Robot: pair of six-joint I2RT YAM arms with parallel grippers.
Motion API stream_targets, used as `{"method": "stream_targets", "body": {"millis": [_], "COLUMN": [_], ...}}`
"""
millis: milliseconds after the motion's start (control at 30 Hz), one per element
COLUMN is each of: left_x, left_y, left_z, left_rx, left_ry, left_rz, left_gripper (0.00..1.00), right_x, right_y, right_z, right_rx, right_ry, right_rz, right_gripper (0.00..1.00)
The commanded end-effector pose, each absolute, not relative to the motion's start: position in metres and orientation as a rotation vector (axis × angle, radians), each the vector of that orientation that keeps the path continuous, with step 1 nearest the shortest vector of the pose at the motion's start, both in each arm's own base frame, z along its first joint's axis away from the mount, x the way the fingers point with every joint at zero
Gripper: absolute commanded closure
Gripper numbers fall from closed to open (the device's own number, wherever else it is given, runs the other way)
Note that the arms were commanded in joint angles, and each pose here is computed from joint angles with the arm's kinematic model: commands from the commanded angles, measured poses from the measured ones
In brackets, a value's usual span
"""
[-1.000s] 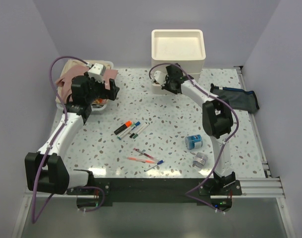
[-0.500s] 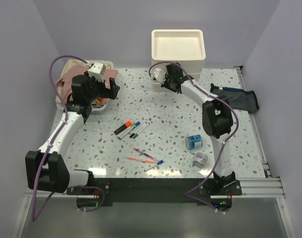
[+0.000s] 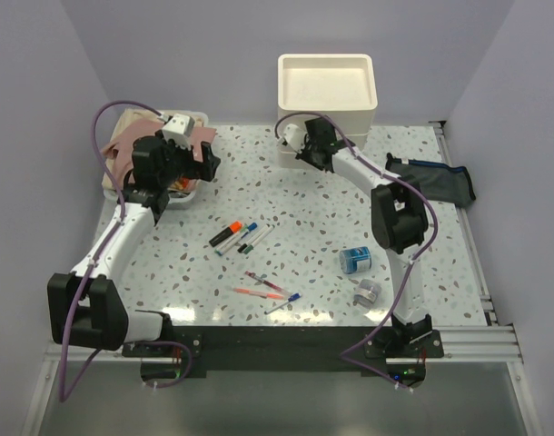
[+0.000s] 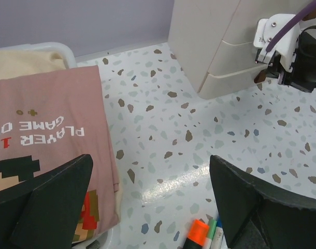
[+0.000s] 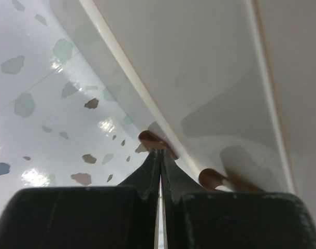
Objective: Sort the stationery into containers
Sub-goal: Close the drawer in the storage box.
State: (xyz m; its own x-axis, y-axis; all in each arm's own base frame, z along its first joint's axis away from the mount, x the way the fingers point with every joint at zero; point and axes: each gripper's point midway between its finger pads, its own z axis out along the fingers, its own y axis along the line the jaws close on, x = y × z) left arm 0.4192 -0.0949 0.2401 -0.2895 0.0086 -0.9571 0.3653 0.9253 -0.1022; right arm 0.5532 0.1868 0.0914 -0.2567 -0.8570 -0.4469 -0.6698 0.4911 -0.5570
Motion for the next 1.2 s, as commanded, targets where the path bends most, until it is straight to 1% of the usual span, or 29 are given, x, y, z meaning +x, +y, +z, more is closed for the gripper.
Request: {"method": "stream_targets", "body": {"millis": [0,33,67,100,133,167,200,233,267,400,533,567,633,733,933,1000,1167], "left_x": [0.425,0.425,0.424,0.423,0.422,0.421,0.418,0.417,0.416,0.408,0.402,0.401,0.398,0.395,0.389,0.386,0.386], "left_y": [-0.097,-0.097,-0.098,-0.098,-0.099,-0.101,-0.104,-0.105,-0.107,-0.108,-0.103,-0.103,-0.101,-0.100,-0.099,-0.100,-0.100], "left_z": [0.282,0.284,0.286,0.289,0.288,0.290,0.289,0.289,0.290,0.284,0.280,0.279,0.277,0.272,0.256,0.252,0.249], "left_rx": [0.299,0.301,0.304,0.294,0.287,0.284,0.272,0.267,0.252,0.245,0.242,0.246,0.244,0.242,0.232,0.227,0.226], "left_ry": [1.735,1.729,1.723,1.718,1.718,1.707,1.708,1.704,1.697,1.709,1.715,1.715,1.717,1.724,1.736,1.745,1.750], "left_rz": [-0.357,-0.359,-0.363,-0.373,-0.384,-0.397,-0.426,-0.440,-0.462,-0.482,-0.450,-0.444,-0.437,-0.431,-0.435,-0.451,-0.447], "left_gripper": [0.00,0.00,0.00,0.00,0.00,0.00,0.00,0.00,0.00,0.00,0.00,0.00,0.00,0.00,0.00,0.00,0.00], "right_x": [0.523,0.512,0.495,0.485,0.477,0.474,0.469,0.468,0.469,0.480,0.494,0.494,0.502,0.508,0.532,0.539,0.550], "right_y": [0.183,0.185,0.187,0.189,0.189,0.191,0.190,0.191,0.194,0.186,0.186,0.184,0.185,0.178,0.180,0.179,0.181], "right_z": [0.142,0.166,0.167,0.170,0.189,0.193,0.190,0.194,0.198,0.192,0.180,0.169,0.173,0.164,0.168,0.174,0.166], "right_rx": [-1.111,-1.067,-0.968,-0.908,-0.818,-0.651,-0.573,-0.498,-0.355,-0.093,0.029,0.042,0.088,0.108,0.058,0.069,0.060], "right_ry": [2.070,2.069,2.155,2.189,2.189,2.229,2.253,2.255,2.268,2.295,2.246,2.251,2.182,2.175,2.085,2.057,2.051], "right_rz": [-0.201,-0.154,-0.067,-0.007,0.032,0.102,0.129,0.157,0.210,0.224,0.229,0.224,0.237,0.179,0.158,0.150,0.137], "right_gripper": [1.00,0.99,0.95,0.67,0.52,0.39,0.29,0.27,0.27,0.27,0.34,0.34,0.35,0.36,0.42,0.41,0.41]}}
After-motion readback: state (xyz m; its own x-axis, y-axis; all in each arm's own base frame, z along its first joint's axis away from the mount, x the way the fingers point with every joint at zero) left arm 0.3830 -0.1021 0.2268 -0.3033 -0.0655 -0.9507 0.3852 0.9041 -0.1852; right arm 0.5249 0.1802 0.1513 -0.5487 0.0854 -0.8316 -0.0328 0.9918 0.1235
